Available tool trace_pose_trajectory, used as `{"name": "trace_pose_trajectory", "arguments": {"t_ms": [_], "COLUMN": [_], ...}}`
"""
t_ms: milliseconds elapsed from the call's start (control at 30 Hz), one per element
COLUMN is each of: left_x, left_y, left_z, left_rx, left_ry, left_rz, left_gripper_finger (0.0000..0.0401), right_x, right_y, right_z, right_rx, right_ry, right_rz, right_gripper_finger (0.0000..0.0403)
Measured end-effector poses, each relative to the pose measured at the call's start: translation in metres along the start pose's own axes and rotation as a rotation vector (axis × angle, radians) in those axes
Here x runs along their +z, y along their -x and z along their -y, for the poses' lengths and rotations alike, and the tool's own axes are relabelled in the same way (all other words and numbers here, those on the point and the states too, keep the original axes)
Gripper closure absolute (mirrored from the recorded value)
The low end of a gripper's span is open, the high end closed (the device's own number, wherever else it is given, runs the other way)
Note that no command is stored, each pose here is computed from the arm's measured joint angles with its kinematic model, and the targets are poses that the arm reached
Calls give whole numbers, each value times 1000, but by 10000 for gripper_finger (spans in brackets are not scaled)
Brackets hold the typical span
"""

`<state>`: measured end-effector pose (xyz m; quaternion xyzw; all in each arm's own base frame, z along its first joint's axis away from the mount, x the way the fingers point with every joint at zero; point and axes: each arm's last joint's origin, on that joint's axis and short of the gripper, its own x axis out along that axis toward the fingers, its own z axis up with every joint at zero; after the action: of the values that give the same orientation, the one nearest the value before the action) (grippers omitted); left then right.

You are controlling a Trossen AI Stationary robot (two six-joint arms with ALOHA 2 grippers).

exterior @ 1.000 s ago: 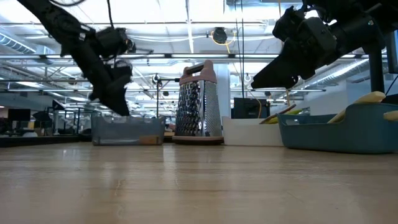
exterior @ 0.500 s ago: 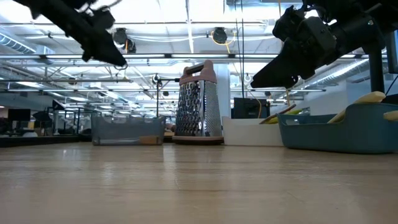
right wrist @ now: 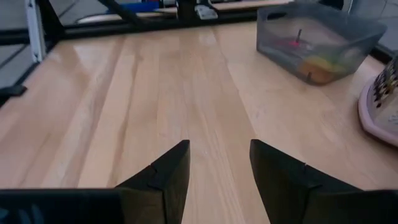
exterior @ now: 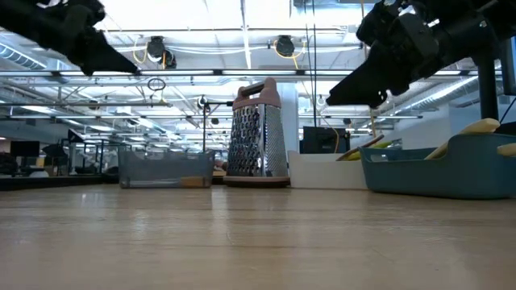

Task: Pick & Place Kitchen Items
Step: Return to Home Position

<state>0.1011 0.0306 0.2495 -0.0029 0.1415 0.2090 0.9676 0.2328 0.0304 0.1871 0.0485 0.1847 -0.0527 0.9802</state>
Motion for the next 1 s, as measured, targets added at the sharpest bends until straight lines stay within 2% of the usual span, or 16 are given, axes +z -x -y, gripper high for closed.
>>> {"name": "trace_pose_trajectory", "arguments": {"t_ms": [167,300,400,500,667,767,1000], "left_x": [-29,-49,-59,-63,-61,-58,-75], "left_y": [4,5,6,3,5,3,-10], "left_z": [1,3,5,5,7,10,15], "left_rx": [-14,-93,-143,-149,-220,-288,-318], "left_ry": [-11,-36,-59,-68,-64,-72,-72], "left_rz": [102,156,187,173,199,283,374], "left_gripper_finger": [390,398,387,381,394,398,387], "right_x": [7,12,17,17,-3,-19,-43], "right_y": [18,37,50,62,77,84,97], "right_z": [3,7,9,11,19,24,31], "right_rx": [-1,-1,6,13,12,16,32], "right_ry": [15,7,27,57,25,-4,-26], "right_rz": [-13,-15,6,56,90,107,207], "right_gripper_finger": [243,243,243,243,243,243,243]}}
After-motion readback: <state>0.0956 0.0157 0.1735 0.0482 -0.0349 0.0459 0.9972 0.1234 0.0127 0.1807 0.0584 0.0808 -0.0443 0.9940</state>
